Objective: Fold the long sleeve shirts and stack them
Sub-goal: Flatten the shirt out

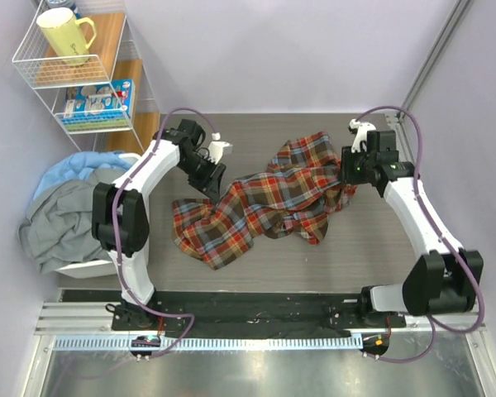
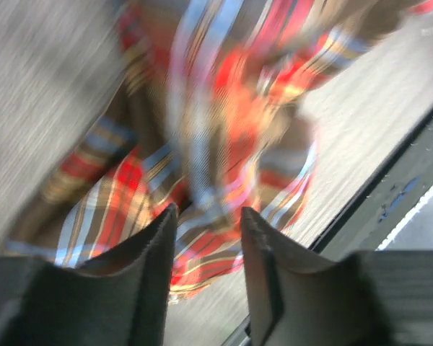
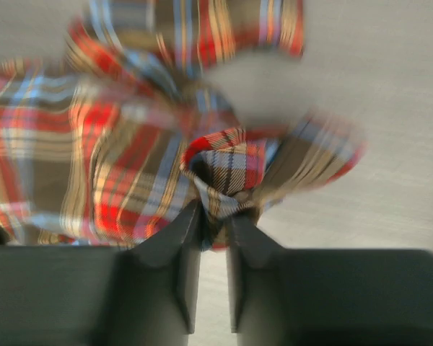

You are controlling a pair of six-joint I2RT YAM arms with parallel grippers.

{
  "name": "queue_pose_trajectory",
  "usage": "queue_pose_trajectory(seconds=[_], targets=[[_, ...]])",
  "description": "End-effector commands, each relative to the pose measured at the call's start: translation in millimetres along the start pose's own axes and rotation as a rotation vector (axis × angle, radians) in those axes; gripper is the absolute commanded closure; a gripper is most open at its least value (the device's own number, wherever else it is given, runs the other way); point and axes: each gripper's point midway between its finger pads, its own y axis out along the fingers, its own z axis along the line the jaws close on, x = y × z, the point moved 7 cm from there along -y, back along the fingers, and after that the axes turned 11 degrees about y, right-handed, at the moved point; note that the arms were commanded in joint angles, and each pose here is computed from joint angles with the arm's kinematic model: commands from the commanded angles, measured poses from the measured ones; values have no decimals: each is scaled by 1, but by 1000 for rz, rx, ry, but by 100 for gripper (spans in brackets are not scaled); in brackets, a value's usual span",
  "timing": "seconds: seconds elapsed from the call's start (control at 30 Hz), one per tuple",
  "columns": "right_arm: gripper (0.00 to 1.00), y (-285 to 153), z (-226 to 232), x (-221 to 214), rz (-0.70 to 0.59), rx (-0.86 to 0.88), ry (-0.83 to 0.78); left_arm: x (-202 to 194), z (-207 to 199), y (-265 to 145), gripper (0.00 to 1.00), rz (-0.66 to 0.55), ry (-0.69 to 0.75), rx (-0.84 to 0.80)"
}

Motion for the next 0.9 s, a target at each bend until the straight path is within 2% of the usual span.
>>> queue_pose_trajectory(seconds=[0.0,0.03,0.13,0.2,0.3,0.33,0.4,0.47,0.67,0.87], targets=[[54,20,-10,-6,99,-33,-55,10,-4,-30,51,-127,30,106],[38,18,-11,-5,122,-40,-55,9,-11,-32,46,-148,36,79],[17,3,-14,-5,128,-19,-35,-9,-37,-43,35,-155,67,37],[12,-14,-11,-8,120,9,-23,-28,-56,-48,29,-138,91,26],[13,-35,2,-37,185,126,8,-55,-79,-43,25,-83,161,43],[14,-37,6,-45,203,157,38,-68,-82,-35,25,-27,177,67],[16,-36,11,-71,270,228,83,-74,-97,-25,25,9,278,88],[19,-33,12,-76,304,218,84,-85,-104,-10,25,78,333,109],[19,-19,15,-83,385,244,122,-87,-109,17,25,143,413,130],[21,12,14,-115,611,159,63,-87,-111,48,25,201,484,152]])
